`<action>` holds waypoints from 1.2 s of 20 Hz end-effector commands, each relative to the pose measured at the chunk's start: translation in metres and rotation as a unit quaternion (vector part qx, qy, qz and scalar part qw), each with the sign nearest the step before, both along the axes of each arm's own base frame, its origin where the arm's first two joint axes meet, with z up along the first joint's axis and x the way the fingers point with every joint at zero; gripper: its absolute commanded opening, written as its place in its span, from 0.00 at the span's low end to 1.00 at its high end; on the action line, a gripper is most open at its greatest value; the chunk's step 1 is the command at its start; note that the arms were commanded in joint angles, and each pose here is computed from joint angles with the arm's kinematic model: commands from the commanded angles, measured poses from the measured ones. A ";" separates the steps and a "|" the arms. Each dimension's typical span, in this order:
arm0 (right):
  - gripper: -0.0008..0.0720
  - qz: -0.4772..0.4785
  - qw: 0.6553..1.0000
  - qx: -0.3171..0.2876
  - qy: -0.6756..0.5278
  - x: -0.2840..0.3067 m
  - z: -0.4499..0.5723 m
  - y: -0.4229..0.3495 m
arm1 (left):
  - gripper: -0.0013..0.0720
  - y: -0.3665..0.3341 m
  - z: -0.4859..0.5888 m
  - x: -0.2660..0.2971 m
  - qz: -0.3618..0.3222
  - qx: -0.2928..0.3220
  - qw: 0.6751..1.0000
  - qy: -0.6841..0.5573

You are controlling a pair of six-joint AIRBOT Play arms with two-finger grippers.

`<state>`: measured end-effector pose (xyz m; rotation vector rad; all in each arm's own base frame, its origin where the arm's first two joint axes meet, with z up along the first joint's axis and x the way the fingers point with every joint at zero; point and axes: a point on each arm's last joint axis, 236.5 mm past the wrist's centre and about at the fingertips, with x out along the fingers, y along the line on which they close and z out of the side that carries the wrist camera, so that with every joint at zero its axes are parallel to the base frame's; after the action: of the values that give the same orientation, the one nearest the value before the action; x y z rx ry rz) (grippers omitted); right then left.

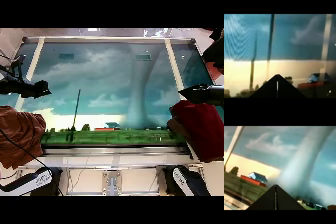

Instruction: Fold the shirts.

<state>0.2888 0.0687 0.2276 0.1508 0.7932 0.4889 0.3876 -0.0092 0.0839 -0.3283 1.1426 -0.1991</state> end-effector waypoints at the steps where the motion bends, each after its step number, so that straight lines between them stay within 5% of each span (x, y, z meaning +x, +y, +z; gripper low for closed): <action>1: 0.03 0.001 1.000 0.000 0.000 0.000 0.000 0.000 | 0.04 0.000 0.000 0.000 0.000 0.000 1.000 0.000; 13: 0.03 0.001 1.000 0.000 0.000 0.000 0.000 0.000 | 0.04 0.000 0.000 0.000 0.000 0.000 1.000 0.000; 16: 0.03 -0.022 0.999 0.003 -0.033 0.015 0.011 -0.005 | 0.05 0.034 0.000 0.026 0.018 0.072 0.996 -0.054; 17: 0.03 -0.029 0.999 0.004 -0.045 0.020 0.014 -0.008 | 0.14 0.064 0.000 0.033 0.029 0.136 0.988 -0.069; 19: 0.03 -0.043 0.997 0.011 -0.067 0.028 0.023 -0.010 | 0.65 0.149 0.009 0.033 0.075 0.287 0.952 -0.075; 21: 0.09 -0.051 0.995 0.017 -0.083 0.034 0.030 -0.011 | 0.69 0.238 0.023 0.010 0.190 0.376 0.905 -0.056; 23: 0.37 -0.056 0.994 0.021 -0.091 0.037 0.034 -0.012 | 0.69 0.299 0.009 -0.028 0.306 0.357 0.882 -0.018; 24: 0.39 -0.053 0.994 0.028 -0.094 0.037 0.036 -0.010 | 0.69 0.318 -0.009 -0.048 0.350 0.324 0.879 0.010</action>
<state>0.3195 0.0588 0.2543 0.1752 0.6301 0.4219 0.3863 0.2235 0.0805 -0.0331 1.0004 0.5268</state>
